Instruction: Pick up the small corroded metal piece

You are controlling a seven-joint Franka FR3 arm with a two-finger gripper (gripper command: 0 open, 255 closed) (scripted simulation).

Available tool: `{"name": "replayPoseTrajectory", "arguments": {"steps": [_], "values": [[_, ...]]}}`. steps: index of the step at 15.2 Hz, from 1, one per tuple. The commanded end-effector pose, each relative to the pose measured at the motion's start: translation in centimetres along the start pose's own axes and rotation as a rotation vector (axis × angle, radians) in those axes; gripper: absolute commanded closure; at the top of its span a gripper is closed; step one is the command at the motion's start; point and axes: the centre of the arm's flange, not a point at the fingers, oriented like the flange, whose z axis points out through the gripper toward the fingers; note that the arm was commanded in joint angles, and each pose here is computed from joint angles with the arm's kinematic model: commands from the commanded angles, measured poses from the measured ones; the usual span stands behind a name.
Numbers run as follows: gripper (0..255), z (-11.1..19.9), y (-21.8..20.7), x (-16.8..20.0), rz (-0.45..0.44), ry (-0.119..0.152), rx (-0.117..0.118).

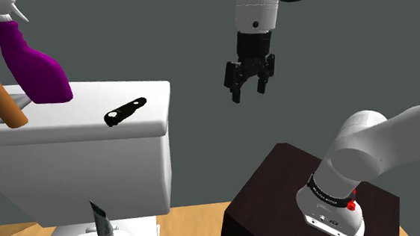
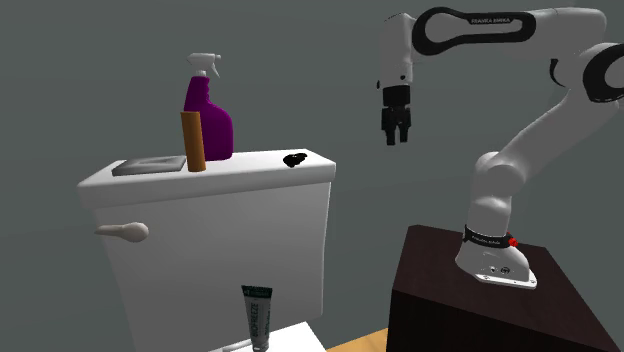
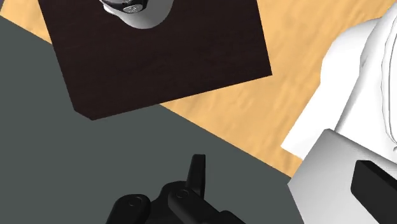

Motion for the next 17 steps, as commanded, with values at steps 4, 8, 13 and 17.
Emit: {"name": "replayPoseTrajectory", "arguments": {"steps": [4, 8, 13, 17], "values": [[0, -0.5, -6.1, 0.6, 0.189, -0.011, 0.031], [0, -1.0, -10.8, 2.0, 0.335, -0.019, 0.055], [0, -1.8, -16.2, 4.6, 0.518, -0.029, 0.085], [0, -2.5, -20.2, 7.5, 0.664, -0.038, 0.109]]}}
